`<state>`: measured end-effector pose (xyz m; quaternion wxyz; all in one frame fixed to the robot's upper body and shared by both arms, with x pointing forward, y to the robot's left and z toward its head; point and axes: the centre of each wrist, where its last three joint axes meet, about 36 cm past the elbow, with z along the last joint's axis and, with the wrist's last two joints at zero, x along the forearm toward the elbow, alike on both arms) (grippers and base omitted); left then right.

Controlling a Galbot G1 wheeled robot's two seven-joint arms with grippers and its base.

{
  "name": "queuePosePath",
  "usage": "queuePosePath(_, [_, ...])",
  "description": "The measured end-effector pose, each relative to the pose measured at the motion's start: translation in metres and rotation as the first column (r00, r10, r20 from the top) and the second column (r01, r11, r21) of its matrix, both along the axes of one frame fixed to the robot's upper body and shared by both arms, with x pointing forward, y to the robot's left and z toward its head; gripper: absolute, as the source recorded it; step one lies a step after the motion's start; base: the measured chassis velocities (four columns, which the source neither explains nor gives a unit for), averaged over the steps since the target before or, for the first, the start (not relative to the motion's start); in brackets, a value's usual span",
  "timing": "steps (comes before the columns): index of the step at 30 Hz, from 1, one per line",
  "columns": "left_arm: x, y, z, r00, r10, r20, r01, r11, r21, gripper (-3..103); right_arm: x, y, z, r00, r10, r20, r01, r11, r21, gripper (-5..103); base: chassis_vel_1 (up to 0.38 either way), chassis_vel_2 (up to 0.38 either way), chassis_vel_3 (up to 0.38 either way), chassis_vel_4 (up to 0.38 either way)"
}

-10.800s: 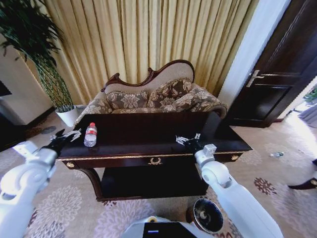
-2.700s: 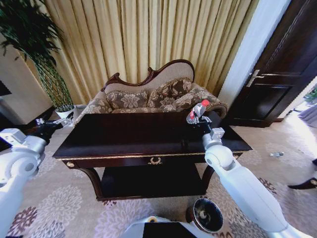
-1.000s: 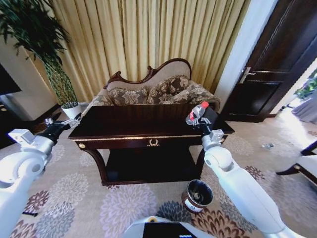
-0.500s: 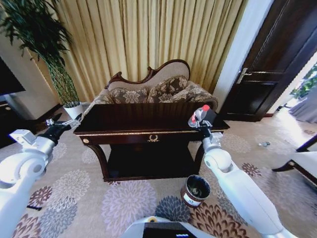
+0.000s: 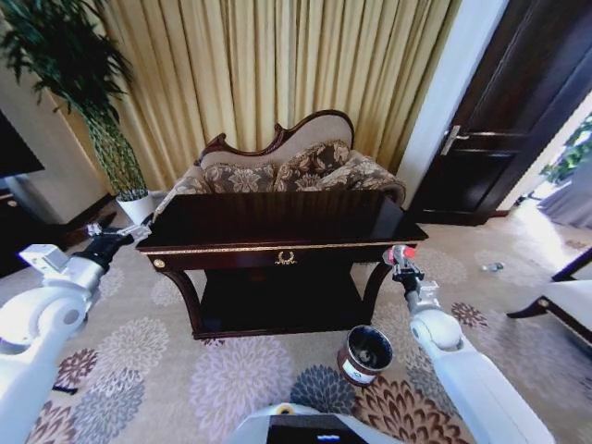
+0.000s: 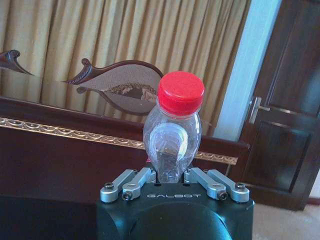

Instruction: Move to the front of the table and place the trash on the table into the trash bin.

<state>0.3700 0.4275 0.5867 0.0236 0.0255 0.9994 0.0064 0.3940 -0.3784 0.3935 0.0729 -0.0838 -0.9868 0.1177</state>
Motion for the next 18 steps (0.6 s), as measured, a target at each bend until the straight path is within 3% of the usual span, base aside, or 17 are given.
queuePosePath(8, [0.001, 0.0, -0.002, 1.0, 0.0, -0.006, 0.0, 1.0, 0.002, 100, 0.005, 0.004, -0.003, 1.0, -0.012, 0.004, 0.012, 1.0, -0.017, 20, 0.0, 0.0, 0.0, 0.0])
queuePosePath(18, [0.0, 0.003, -0.005, 1.0, 0.001, -0.004, -0.001, 1.0, -0.003, 100, -0.016, -0.011, -0.03, 0.994, -0.002, -0.108, -0.004, 0.999, -0.052, 20, 0.0, 0.0, 0.0, 0.0])
